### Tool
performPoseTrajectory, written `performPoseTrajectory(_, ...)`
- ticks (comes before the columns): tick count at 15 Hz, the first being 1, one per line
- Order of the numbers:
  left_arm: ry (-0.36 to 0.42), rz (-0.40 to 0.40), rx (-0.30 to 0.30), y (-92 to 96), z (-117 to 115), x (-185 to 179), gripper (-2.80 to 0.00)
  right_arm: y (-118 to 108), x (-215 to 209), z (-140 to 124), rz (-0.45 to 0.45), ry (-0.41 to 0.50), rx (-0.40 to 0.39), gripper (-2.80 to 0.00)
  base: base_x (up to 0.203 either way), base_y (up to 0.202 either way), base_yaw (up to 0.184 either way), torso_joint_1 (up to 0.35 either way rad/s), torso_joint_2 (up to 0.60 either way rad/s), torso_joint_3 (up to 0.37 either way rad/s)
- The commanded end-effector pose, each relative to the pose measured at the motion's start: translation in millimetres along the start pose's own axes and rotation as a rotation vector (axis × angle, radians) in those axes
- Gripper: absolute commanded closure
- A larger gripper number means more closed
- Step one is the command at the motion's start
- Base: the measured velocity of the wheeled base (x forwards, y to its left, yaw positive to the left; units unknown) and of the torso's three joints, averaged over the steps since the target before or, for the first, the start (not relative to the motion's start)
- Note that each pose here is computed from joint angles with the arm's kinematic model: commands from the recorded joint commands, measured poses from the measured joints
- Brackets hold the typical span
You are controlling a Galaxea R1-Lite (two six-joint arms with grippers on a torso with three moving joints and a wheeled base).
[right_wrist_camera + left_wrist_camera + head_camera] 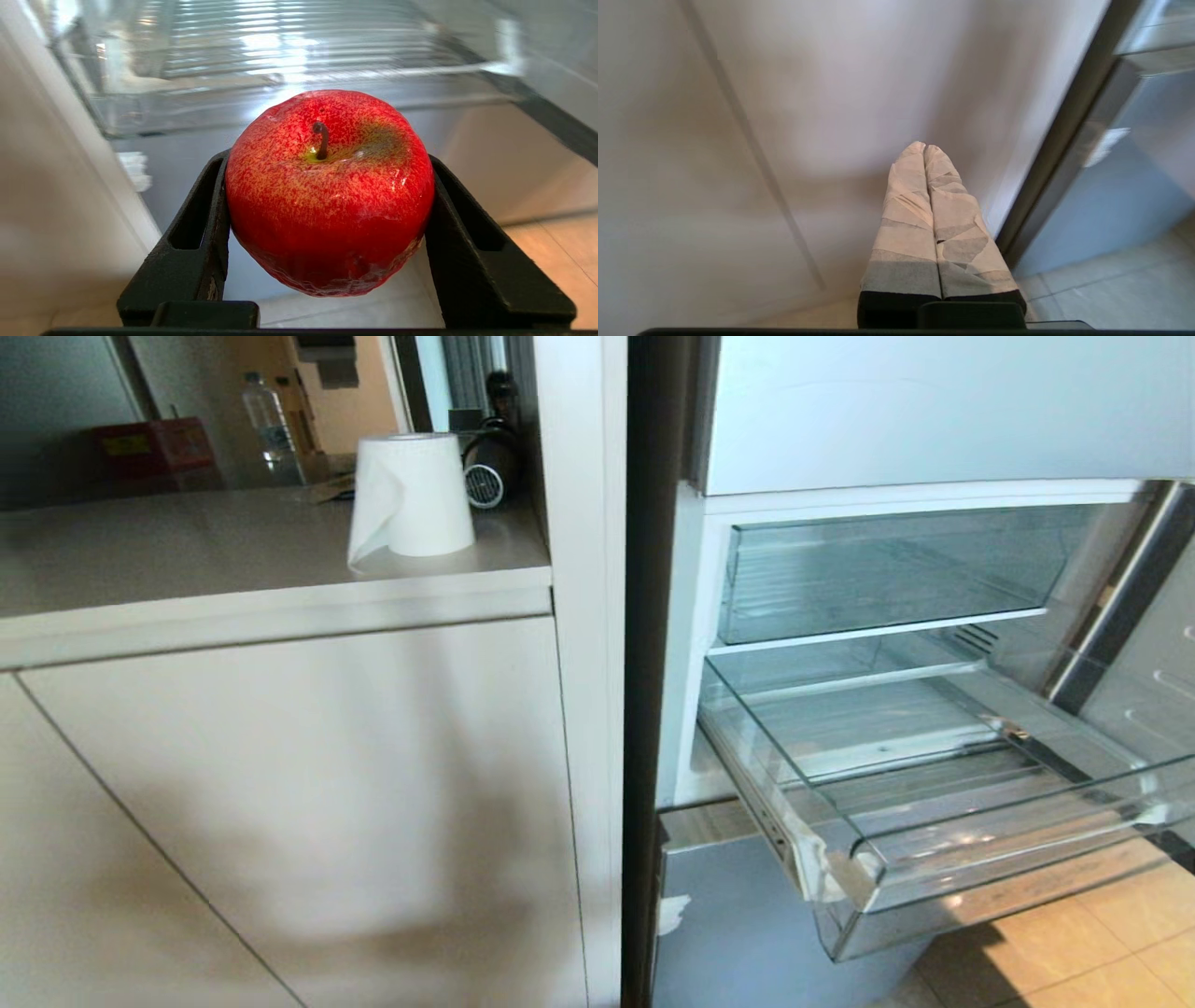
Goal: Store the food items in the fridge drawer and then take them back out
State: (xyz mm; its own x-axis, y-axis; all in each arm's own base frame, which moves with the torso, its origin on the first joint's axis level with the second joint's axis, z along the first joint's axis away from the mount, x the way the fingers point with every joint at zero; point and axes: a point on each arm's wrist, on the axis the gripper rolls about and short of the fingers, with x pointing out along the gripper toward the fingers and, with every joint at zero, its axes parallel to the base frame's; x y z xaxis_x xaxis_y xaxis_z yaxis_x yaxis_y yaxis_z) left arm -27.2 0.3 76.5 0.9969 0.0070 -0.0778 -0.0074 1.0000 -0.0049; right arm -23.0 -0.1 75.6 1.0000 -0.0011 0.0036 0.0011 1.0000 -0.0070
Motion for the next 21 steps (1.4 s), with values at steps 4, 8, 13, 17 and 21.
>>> performPoseTrajectory(4, 0.0, 0.001, 0.0, 0.0, -0.1, -0.1, 0.0, 0.2, 0.2, -0.1, 0.007, 0.004, -0.013, 0.0, 0.001, -0.002, 0.05, 0.001, 0.0, 0.001)
performPoseTrajectory(8, 0.0, 0.001, 0.0, 0.0, -0.1, -0.1, 0.0, -0.1, 8.9, 29.1, 0.005, 0.005, -0.003, 0.0, 0.0, 0.0, 0.0, 0.0, 0.0, 0.0)
performPoseTrajectory(13, 0.0, 0.001, 0.0, 0.0, -0.1, -0.1, 0.0, 0.2, 74.3, 106.0, 0.033, 0.083, 0.023, 0.0, 0.0, 0.0, 0.0, 0.0, 0.0, 0.0)
performPoseTrajectory(17, 0.0, 0.001, 0.0, 0.0, -0.1, -0.1, 0.0, 1.6, 167.8, 147.0, 0.076, 0.156, 0.084, 0.0, 0.0, 0.0, 0.0, 0.0, 0.0, 0.0)
performPoseTrajectory(21, 0.0, 0.001, 0.0, 0.0, -0.1, -0.1, 0.0, 5.5, 258.5, 152.0, 0.13, 0.224, 0.117, 0.0, 0.0, 0.0, 0.0, 0.0, 0.0, 0.0)
